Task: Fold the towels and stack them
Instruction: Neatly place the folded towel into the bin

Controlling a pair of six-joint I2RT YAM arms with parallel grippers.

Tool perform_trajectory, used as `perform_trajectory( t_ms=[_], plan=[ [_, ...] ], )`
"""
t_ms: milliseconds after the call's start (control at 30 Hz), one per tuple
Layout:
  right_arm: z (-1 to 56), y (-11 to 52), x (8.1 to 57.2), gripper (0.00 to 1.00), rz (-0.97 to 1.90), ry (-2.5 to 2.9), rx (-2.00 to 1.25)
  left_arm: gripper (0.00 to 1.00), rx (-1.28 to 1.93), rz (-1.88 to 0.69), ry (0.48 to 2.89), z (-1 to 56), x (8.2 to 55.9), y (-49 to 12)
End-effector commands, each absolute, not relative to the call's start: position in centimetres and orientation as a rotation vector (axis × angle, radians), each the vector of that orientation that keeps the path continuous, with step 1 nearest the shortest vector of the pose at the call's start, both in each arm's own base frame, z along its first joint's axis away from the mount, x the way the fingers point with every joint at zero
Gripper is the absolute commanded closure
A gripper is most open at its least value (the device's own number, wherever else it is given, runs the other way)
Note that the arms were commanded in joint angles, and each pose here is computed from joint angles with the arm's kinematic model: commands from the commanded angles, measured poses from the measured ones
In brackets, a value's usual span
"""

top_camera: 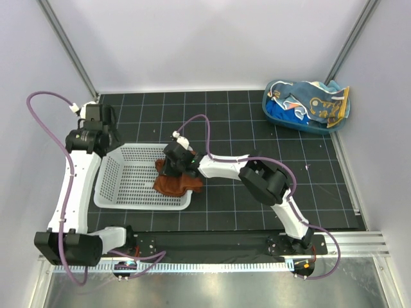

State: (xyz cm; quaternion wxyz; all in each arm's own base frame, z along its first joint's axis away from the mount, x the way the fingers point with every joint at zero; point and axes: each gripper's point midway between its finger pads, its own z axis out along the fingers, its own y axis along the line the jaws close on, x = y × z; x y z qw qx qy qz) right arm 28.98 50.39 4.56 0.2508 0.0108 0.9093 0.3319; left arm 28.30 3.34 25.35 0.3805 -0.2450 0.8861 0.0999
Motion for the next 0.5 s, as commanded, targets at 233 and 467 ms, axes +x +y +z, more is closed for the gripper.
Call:
perform_trajectory(
  t_ms=[233,467],
  plan=[
    [8.8,51.1,29.4,0.99,1.007,2.407,-0.034,0.35,-1.038,0.114,2.234,20.8,30.1,9.9],
    [9.0,51.9,28.6,0.99,1.062,2.413,-0.081,0.35,-1.362,0.037,2.179,14.5,29.1,13.3]
  ],
)
